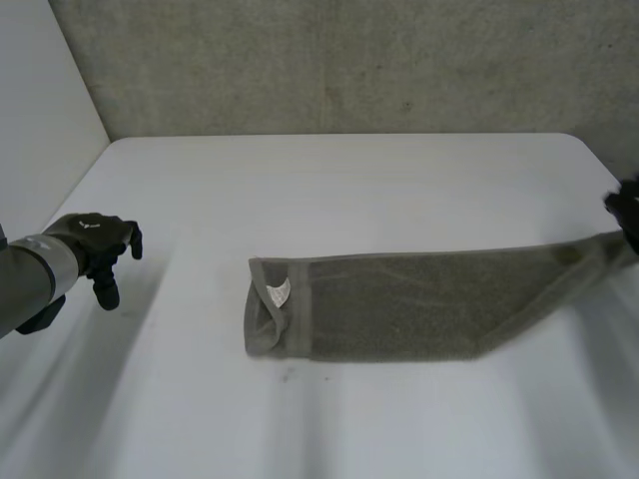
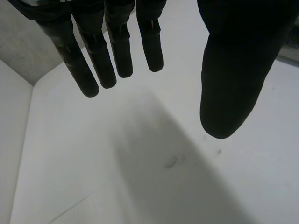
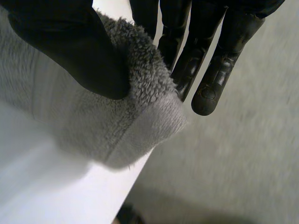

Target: Fold the towel.

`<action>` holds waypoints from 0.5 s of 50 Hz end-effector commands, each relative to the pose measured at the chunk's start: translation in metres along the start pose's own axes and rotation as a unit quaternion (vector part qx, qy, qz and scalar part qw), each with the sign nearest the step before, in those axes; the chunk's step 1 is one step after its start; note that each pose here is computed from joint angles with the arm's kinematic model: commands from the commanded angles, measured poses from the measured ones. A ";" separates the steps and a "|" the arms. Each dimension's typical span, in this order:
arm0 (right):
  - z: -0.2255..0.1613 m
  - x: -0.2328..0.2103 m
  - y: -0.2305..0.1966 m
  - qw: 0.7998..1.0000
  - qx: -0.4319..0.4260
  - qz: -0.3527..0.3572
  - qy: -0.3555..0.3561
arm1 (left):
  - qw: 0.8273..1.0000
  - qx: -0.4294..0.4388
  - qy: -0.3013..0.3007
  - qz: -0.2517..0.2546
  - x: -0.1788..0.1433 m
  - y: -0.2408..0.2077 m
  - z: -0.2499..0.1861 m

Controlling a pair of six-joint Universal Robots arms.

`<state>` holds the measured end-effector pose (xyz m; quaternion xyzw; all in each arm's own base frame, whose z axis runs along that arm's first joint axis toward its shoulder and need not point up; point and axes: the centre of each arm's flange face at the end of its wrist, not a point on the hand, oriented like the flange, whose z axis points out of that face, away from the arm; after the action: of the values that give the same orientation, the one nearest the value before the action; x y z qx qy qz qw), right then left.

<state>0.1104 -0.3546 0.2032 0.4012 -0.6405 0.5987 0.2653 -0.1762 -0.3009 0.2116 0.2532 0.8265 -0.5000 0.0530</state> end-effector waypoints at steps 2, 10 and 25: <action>-0.030 -0.047 -0.133 0.982 0.184 0.008 -0.053 | 1.000 0.024 -0.003 0.004 0.003 -0.006 -0.010; -0.095 -0.152 -0.221 0.928 0.327 -0.016 -0.179 | 1.000 0.030 -0.003 0.005 0.005 -0.007 -0.015; -0.163 -0.281 -0.216 0.852 0.383 -0.050 -0.352 | 0.999 0.035 0.008 0.010 0.016 -0.003 -0.018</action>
<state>0.4183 -0.1396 0.1375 0.6719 -0.3804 0.6257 -0.1117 -0.1817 -0.2836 0.2182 0.2594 0.8134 -0.5184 0.0478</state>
